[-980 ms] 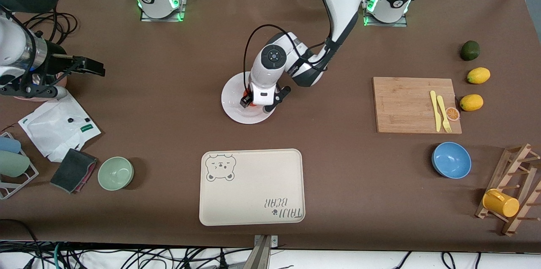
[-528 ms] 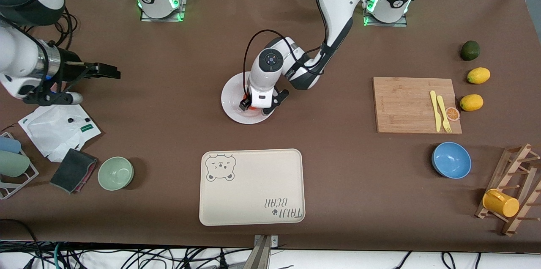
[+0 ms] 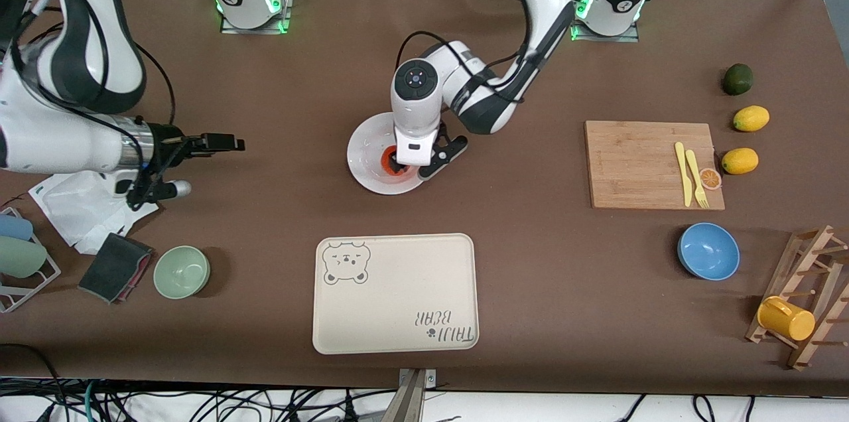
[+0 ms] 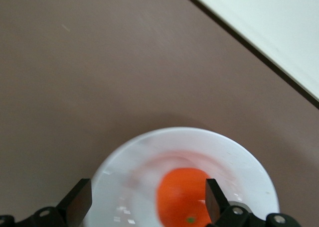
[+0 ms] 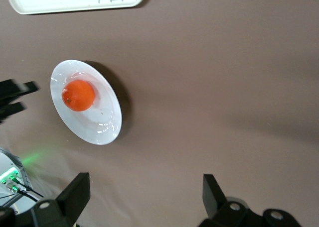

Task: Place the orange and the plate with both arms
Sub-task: 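Release the orange and withdraw the left gripper while the right gripper approaches the plate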

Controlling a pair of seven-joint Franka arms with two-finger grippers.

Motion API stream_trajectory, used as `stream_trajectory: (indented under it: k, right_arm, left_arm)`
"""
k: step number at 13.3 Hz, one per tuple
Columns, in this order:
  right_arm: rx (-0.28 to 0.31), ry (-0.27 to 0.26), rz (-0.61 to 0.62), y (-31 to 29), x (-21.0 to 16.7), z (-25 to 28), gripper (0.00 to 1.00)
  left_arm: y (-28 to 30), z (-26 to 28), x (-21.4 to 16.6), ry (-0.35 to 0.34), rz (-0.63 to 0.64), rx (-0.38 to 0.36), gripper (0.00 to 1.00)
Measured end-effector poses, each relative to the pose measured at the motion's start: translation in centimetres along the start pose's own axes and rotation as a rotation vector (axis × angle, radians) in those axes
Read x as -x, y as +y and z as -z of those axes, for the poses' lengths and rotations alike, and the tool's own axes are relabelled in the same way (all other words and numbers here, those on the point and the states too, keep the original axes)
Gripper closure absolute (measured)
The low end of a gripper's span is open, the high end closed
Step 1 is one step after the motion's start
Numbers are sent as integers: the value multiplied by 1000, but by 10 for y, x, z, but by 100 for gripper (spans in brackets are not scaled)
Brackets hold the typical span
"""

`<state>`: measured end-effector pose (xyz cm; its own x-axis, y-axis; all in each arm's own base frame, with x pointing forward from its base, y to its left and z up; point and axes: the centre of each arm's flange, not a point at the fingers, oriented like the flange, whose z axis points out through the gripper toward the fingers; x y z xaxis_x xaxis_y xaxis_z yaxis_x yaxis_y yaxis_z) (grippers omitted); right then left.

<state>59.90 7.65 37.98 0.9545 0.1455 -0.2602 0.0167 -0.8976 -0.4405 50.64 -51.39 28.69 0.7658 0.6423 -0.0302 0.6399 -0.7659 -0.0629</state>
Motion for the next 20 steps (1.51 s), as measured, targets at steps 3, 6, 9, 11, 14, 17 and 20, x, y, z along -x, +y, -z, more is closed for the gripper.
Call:
stream_trajectory:
  k: [3, 6, 9, 11, 14, 17, 20]
  right_arm:
    - [-71, 72, 20, 5, 14, -57, 0]
    - [-99, 147, -13, -10, 52, -104, 0]
    - [-112, 234, -46, -38, 77, -151, 0]
    - [-129, 262, -77, -53, 82, -180, 0]
    - [-189, 298, -198, -59, 81, -221, 0]
    - [-225, 283, -266, -50, 80, -246, 0]
    - [-232, 266, -288, -46, 76, -256, 0]
  left_arm:
    - [-35, 36, -54, -16, -172, -156, 0]
    - [-74, 59, -135, -83, -306, -241, 0]
    - [-126, 88, -225, -158, -434, -251, 0]
    - [-163, 118, -266, -192, -507, -236, 0]
    - [-215, 182, -289, -214, -577, -200, 0]
    - [-273, 240, -312, -226, -665, -107, 0]
    - [-308, 261, -326, -232, -763, -58, 0]
